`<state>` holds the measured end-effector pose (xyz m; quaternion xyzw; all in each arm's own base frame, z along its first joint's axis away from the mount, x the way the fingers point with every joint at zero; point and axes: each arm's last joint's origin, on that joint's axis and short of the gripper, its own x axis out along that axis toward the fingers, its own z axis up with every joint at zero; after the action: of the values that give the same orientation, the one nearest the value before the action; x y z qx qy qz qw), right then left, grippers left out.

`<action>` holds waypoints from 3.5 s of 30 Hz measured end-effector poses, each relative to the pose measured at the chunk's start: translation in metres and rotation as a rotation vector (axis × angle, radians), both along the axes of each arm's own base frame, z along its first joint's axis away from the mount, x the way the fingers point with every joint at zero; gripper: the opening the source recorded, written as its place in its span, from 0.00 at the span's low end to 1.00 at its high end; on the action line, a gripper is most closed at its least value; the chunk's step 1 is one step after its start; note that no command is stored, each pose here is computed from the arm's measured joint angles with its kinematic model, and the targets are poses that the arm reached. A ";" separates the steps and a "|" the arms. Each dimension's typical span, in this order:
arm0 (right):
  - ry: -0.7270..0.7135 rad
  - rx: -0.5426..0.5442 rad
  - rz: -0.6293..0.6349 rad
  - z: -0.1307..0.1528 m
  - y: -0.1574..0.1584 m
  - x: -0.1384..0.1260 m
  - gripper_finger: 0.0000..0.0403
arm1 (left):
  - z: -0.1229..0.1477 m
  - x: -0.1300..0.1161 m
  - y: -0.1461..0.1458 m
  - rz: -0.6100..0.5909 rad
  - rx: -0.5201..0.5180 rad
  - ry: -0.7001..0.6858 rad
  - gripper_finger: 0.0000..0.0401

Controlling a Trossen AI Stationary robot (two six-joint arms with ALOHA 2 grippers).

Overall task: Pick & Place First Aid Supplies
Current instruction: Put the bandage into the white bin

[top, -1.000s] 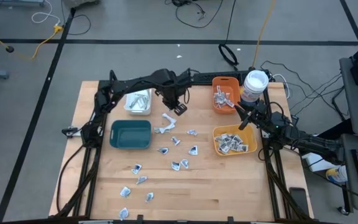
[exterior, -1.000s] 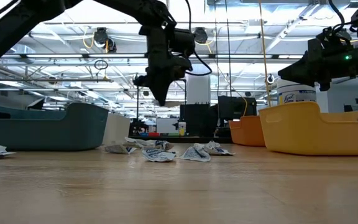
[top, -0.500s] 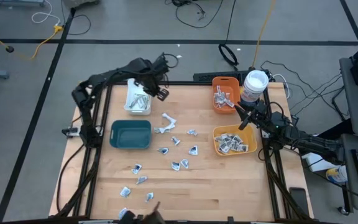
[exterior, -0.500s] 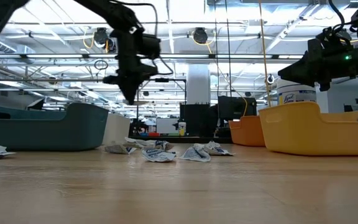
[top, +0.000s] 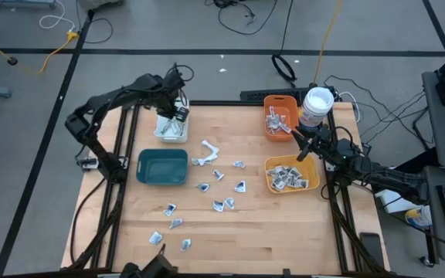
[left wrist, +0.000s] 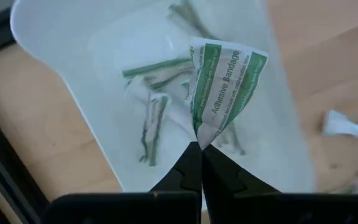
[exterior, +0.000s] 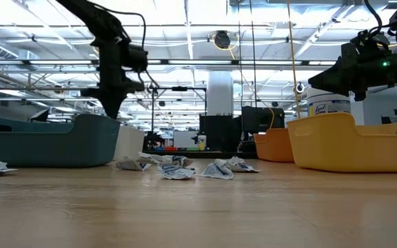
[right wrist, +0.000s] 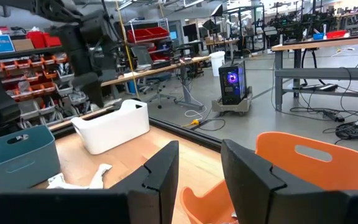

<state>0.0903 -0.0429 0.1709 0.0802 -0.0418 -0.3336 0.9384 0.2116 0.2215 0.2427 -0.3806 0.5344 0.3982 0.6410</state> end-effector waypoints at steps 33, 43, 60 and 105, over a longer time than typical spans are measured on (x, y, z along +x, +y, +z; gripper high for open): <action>0.000 0.000 0.000 0.000 0.000 0.000 0.29 | -0.025 0.006 -0.004 -0.060 0.056 -0.092 0.64; 0.000 0.000 0.000 0.000 0.000 0.000 0.29 | 0.001 0.017 -0.022 -0.838 0.089 0.037 0.68; 0.000 0.000 0.000 0.000 0.000 0.000 0.29 | 0.017 0.078 -0.024 -1.572 0.182 0.055 0.50; 0.000 0.000 0.000 0.000 0.000 0.000 0.29 | -0.089 0.179 -0.064 -1.662 -0.087 0.160 0.44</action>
<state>0.0903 -0.0429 0.1708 0.0802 -0.0417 -0.3335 0.9384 0.3904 0.1580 0.1536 0.1425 0.7000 -0.1991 0.6708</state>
